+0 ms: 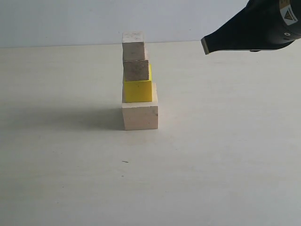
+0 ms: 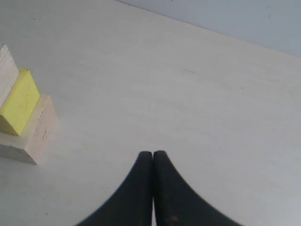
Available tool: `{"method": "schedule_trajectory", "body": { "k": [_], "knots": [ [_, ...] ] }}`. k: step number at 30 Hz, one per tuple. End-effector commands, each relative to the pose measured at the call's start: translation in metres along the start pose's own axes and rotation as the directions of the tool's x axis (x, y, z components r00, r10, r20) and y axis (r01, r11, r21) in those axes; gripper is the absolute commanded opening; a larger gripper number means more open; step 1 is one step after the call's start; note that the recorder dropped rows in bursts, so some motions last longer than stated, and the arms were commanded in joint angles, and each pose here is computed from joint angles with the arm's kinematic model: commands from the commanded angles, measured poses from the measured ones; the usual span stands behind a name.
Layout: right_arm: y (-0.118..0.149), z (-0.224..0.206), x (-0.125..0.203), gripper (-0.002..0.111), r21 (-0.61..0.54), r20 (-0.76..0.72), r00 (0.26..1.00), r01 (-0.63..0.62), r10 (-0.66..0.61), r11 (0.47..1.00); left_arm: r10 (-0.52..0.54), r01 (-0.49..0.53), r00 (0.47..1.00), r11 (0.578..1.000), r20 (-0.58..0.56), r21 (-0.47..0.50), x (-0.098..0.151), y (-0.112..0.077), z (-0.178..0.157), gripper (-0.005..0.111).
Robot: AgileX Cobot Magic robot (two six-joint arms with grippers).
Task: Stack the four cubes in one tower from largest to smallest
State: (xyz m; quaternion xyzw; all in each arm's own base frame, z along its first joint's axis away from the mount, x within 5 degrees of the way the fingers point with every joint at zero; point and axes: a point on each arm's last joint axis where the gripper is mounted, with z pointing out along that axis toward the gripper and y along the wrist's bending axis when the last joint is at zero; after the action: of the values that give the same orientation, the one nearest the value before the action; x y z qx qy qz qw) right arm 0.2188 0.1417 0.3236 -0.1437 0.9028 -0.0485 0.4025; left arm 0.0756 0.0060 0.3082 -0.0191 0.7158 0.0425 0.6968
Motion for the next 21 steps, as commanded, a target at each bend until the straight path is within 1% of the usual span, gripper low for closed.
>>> {"method": "schedule_trajectory", "body": {
  "k": [1, 3, 6, 7, 11, 12, 14, 21],
  "knots": [
    [-0.001, -0.001, 0.000, 0.000, -0.001, 0.008, 1.000, -0.004, 0.004, 1.000, 0.007, -0.007, 1.000, 1.000, 0.019, -0.006, -0.001, 0.000, -0.003, 0.000],
    [-0.001, -0.001, 0.000, 0.000, -0.001, 0.008, 1.000, -0.004, 0.004, 1.000, 0.007, -0.007, 1.000, 1.000, 0.019, -0.006, -0.001, 0.000, -0.003, 0.000],
    [-0.001, -0.001, 0.000, 0.000, -0.001, 0.008, 1.000, -0.004, 0.004, 1.000, -0.037, 0.037, 0.999, 0.999, 0.004, 0.006, 0.000, -0.001, -0.003, 0.000],
    [-0.001, -0.001, 0.000, 0.000, -0.001, 0.008, 1.000, -0.004, 0.004, 1.000, -0.052, 0.053, 0.999, 0.999, -0.012, 0.015, 0.002, -0.002, -0.003, 0.000],
    [-0.001, -0.001, 0.000, 0.000, -0.001, 0.008, 1.000, -0.004, 0.004, 1.000, -0.048, 0.053, 0.992, 0.997, -0.113, 0.048, 0.013, -0.006, -0.012, 0.000],
    [-0.001, -0.001, 0.000, 0.000, -0.001, 0.008, 1.000, -0.004, 0.004, 1.000, -0.046, 0.054, 0.990, 0.997, -0.136, 0.054, 0.017, -0.006, -0.014, 0.000],
    [-0.001, -0.001, 0.000, 0.000, -0.001, 0.008, 1.000, -0.004, 0.004, 1.000, -0.046, 0.054, 0.989, 0.997, -0.142, 0.055, 0.028, -0.007, -0.017, 0.000],
    [-0.001, -0.001, 0.000, 0.000, -0.001, 0.008, 1.000, -0.004, 0.004, 1.000, -0.076, 0.084, 0.985, 0.995, -0.158, 0.044, 0.082, -0.009, -0.024, 0.000]
  ]
}}
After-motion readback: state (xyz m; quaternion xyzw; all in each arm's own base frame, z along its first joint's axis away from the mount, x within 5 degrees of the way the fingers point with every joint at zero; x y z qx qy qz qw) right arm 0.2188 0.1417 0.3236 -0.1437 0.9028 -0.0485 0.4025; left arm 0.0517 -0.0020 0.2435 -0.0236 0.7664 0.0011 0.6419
